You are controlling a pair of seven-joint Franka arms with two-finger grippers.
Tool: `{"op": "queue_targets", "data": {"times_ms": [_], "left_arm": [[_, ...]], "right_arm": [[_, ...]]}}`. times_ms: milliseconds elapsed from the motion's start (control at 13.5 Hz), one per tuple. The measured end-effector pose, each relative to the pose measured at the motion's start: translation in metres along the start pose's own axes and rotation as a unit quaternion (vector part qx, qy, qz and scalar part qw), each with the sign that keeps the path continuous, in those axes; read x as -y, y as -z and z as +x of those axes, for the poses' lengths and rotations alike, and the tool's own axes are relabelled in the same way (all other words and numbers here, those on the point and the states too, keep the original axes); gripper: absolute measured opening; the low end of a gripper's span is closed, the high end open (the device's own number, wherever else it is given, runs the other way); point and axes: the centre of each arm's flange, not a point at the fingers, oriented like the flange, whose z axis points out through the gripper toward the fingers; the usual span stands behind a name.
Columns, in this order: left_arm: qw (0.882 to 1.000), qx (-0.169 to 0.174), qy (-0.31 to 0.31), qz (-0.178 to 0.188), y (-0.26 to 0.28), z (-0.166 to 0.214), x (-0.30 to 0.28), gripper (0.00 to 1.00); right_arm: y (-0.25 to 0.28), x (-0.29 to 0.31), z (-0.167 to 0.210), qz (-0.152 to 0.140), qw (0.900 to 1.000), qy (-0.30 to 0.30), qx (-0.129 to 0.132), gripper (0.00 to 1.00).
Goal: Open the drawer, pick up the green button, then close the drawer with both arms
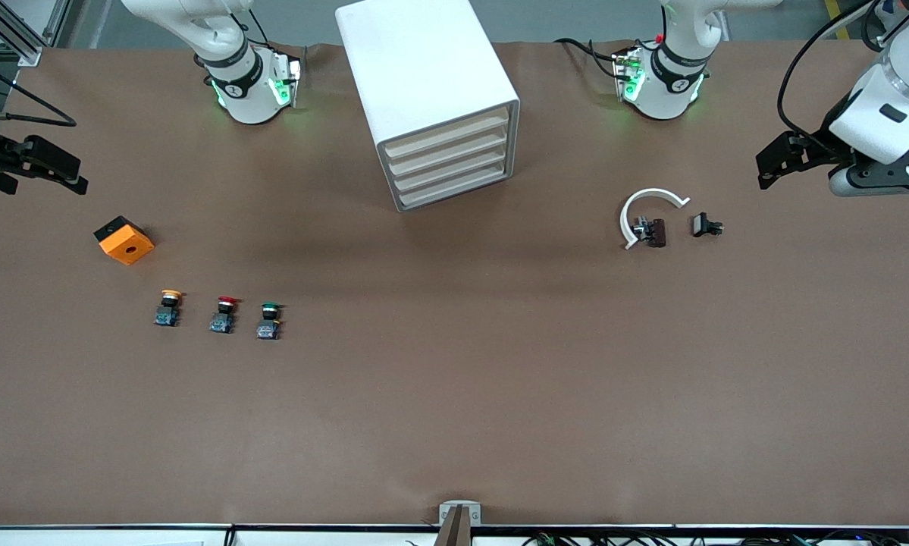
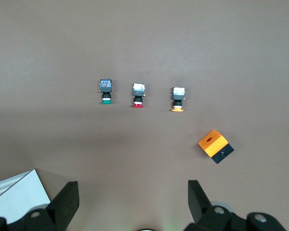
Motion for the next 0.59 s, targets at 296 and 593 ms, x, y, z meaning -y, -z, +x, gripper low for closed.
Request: {"op": "queue_targets", "data": {"times_ms": [296, 593], "left_arm": [[1.0, 0.001, 0.003, -0.001, -0.0016, 0.0072, 0.0027, 1.0], [1.0, 0.001, 0.003, -0.001, -0.0011, 0.0079, 0.0025, 1.0]], "right_arm": [[0.0, -0.0001, 0.0, 0.0, 1.0, 0.0, 0.0, 1.0], [0.0, 0.0, 0.0, 0.0, 1.0, 0.0, 0.0, 1.0]]}}
